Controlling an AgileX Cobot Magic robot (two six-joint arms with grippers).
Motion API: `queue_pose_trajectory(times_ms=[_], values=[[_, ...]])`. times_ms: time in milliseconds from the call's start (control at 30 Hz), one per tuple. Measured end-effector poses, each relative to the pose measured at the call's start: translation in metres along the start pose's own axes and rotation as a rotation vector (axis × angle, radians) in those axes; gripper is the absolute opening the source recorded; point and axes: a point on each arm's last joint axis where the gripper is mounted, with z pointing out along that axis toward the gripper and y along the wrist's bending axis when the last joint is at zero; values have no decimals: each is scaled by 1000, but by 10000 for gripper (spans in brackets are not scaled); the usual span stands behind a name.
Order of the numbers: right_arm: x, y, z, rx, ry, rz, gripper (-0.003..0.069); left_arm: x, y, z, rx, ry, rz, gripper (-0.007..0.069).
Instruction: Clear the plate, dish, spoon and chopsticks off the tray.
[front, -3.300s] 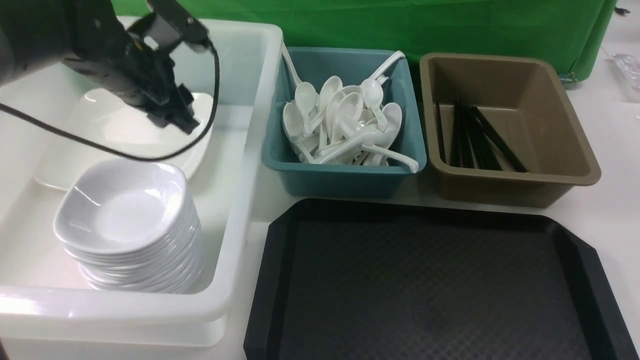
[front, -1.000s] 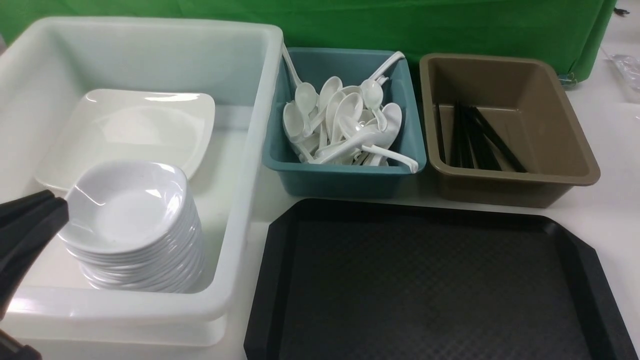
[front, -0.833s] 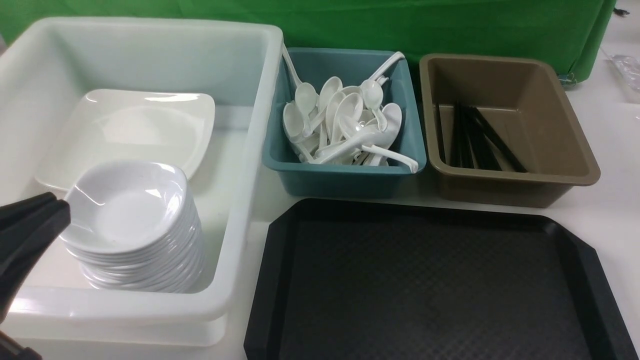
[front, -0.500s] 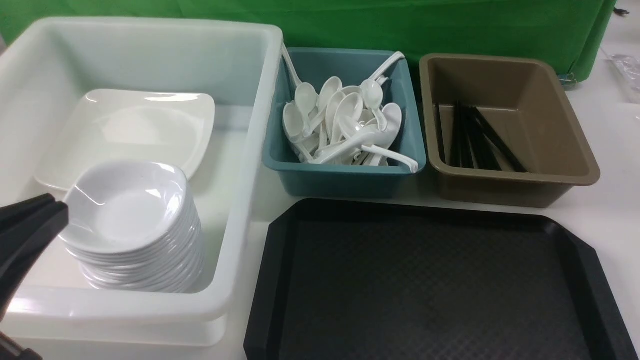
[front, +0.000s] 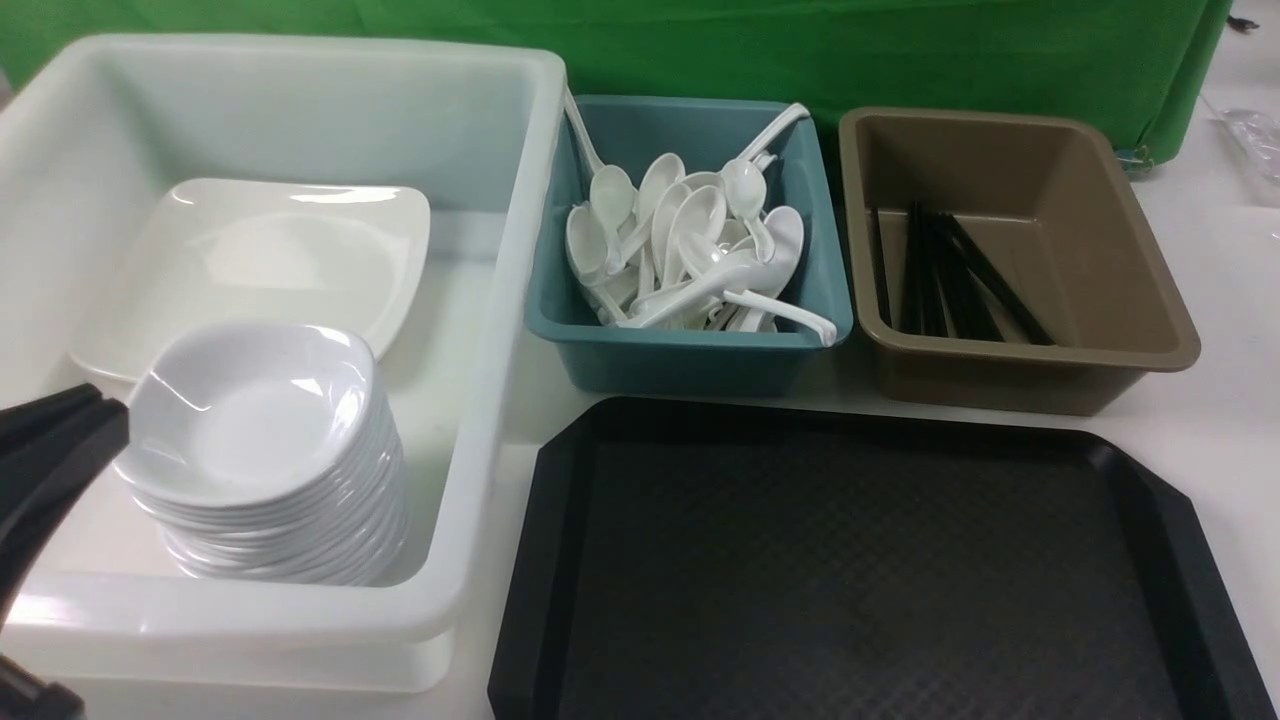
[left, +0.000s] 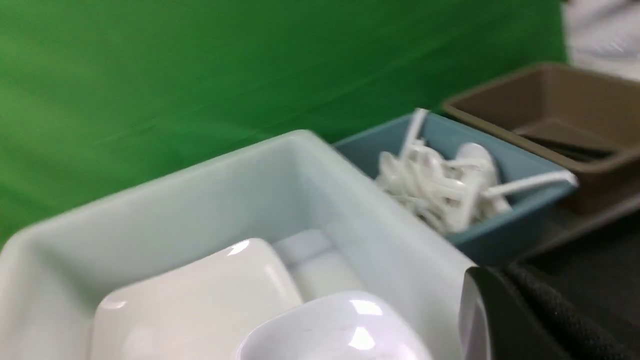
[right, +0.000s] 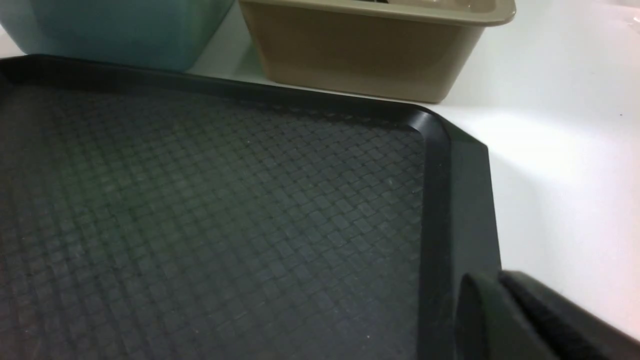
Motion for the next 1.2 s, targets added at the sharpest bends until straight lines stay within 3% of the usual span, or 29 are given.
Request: queue_pose_trajectory(times_ms=[167,200,233,467,1200], values=[[0,0,0,0,0,0,69,39,8,-5,-180,50,-196,11],[0,0,0,0,0,0,69,49,8,-6,-155,51,-222,11],[0,0,0,0,0,0,71,59,7,-8,-223,63,-228,11],[0,0,0,0,0,0,85,131,-5,-18,-311,122,-301,11],[0,0,0,0,-6,0,132,136,-6,-19,-329,138,-344,13]])
